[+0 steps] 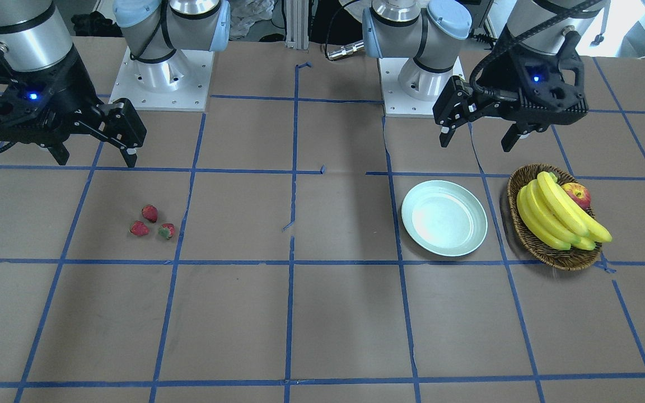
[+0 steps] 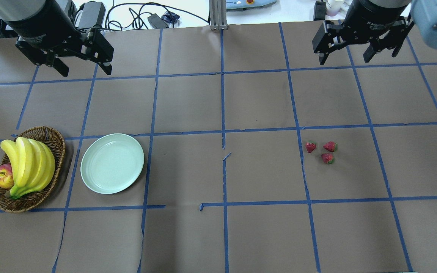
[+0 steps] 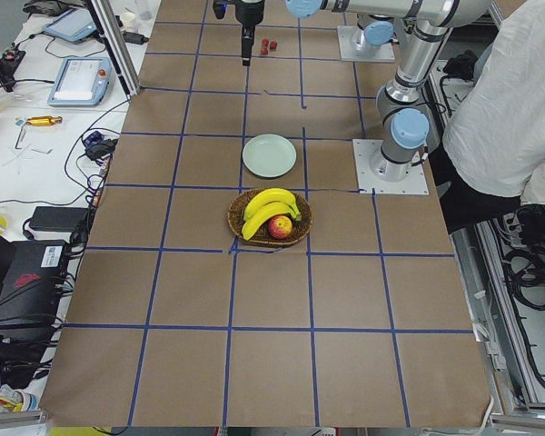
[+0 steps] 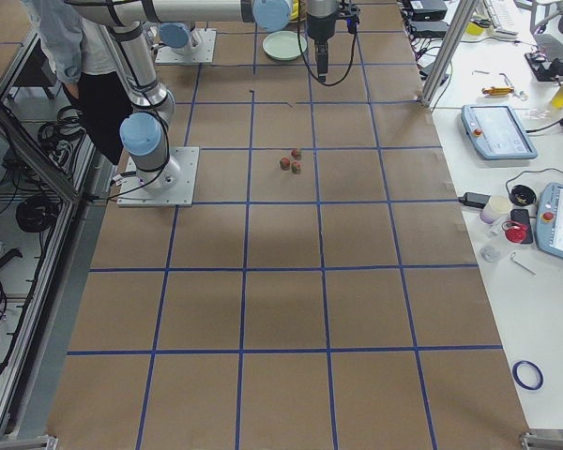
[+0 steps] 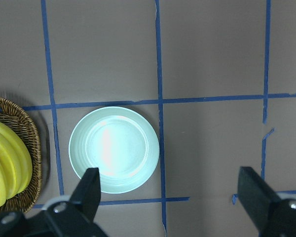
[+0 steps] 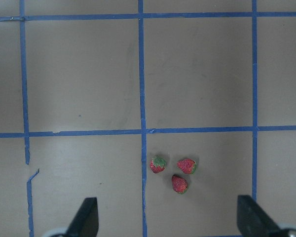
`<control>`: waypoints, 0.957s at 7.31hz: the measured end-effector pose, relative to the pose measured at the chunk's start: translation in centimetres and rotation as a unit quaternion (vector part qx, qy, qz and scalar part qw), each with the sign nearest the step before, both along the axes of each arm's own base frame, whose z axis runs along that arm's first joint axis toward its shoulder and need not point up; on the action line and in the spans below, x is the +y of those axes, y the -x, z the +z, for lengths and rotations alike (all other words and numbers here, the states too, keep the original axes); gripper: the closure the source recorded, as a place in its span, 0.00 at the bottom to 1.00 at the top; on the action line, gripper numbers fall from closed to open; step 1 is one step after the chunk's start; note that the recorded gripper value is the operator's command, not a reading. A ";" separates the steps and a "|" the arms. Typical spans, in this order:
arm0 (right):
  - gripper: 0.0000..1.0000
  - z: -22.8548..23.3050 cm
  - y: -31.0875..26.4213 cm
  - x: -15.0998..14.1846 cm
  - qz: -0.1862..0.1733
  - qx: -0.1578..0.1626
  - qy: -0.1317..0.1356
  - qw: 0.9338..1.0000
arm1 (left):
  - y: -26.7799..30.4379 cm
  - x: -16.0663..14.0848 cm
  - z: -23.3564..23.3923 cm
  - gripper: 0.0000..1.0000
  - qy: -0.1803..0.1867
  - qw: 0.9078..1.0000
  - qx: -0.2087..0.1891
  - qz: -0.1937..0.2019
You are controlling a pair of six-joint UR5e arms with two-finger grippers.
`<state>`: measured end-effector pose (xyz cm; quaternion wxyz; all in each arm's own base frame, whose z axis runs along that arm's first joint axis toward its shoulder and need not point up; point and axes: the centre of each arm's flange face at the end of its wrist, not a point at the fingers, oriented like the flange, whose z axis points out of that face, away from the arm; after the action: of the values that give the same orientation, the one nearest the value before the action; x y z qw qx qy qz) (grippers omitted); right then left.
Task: Collect all strawberries into plate
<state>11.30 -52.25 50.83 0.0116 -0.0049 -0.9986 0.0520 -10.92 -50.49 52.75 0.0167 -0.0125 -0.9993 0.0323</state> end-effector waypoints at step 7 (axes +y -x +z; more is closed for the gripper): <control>0.00 -1.6 0.0 0.4 0.001 0.000 -0.019 1.000 | 0.0 -0.3 -3.1 0.00 -0.034 0.999 0.003 0.006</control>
<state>11.32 -51.87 49.27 0.0117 -0.0039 -0.9994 0.0331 -10.88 -50.82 49.66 0.0197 -0.0057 -0.9998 -0.0016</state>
